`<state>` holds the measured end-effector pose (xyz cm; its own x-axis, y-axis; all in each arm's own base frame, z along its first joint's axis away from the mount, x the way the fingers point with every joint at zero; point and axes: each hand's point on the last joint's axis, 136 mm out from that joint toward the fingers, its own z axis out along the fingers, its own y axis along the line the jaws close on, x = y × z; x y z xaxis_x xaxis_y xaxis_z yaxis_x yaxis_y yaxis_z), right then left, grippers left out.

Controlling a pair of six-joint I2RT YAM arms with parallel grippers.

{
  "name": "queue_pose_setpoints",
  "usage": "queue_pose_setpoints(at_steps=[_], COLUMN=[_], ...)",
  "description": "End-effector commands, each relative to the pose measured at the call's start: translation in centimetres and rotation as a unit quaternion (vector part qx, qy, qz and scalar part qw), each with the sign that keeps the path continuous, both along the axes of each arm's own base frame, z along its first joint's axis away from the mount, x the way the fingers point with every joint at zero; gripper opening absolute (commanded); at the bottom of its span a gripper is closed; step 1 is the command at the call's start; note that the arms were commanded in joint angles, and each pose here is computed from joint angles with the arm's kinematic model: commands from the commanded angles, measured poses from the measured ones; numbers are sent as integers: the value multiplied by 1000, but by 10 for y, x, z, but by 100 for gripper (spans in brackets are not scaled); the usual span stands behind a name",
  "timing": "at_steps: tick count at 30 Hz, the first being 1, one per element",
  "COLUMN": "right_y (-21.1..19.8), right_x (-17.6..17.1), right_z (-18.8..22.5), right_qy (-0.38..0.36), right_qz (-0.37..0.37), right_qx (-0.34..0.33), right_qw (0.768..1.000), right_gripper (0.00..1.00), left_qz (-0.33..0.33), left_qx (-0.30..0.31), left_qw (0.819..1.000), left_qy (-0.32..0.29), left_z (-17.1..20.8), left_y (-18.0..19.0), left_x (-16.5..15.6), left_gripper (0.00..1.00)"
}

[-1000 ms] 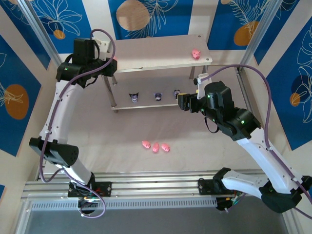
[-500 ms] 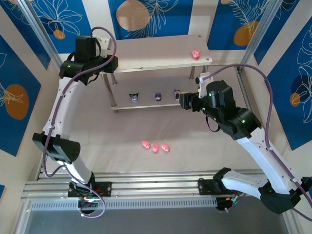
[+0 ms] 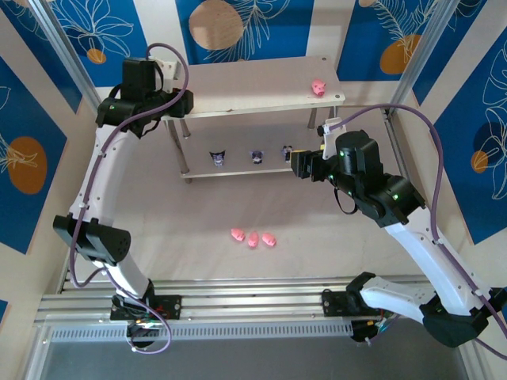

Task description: Place and organize the plastic toys onto the shelf

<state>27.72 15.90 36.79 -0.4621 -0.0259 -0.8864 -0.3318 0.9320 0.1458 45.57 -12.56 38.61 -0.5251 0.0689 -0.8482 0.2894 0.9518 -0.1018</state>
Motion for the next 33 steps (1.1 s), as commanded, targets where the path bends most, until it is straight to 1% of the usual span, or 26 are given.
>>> queue_pose_setpoints(at_steps=[1,3,6,8,10,12,14,17,19,22,24,28,33], right_y=[1,1,1,1,0,-1,0,3,8,18,29,47,67], right_x=[0,-1,-2,-5,-9,-15,-25,-43,-57,-77,-88,-101,-102], right_z=[3,2,-3,-12,-30,-54,-81,-127,-160,-198,-218,-252,-283], right_qy=[-3,0,9,23,51,89,132,203,253,311,339,370,380], right_qz=[1,1,3,5,7,9,13,17,21,24,30,36,54], right_qx=[12,12,8,1,-12,-27,-39,-54,-58,-66,-74,-111,-162], right_qw=[1000,1000,1000,1000,999,996,990,978,966,948,937,922,909], right_gripper=[77,77,77,76,76,76,76,76,75,71,68,67,67], left_qz=[13,12,18,22,24,18,9,5,6,-3,-13,-26,-48], left_qx=[-8,-8,-7,-9,-8,-10,-15,-26,-22,-26,-28,-19,-19], left_qw=[999,999,998,996,995,995,997,999,1000,999,998,995,993], left_qy=[-44,-52,-66,-82,-99,-98,-80,-43,-17,26,52,98,109], left_z=[35,41,52,64,75,72,53,5,-32,-81,-106,-148,-168], left_y=[12,13,17,20,26,28,28,29,30,28,24,16,-2], left_x=[-10,-13,-20,-31,-49,-71,-98,-142,-174,-214,-232,-249,-248], left_gripper=[52,54,53,53,52,51,50,48,47,46,44,43,42])
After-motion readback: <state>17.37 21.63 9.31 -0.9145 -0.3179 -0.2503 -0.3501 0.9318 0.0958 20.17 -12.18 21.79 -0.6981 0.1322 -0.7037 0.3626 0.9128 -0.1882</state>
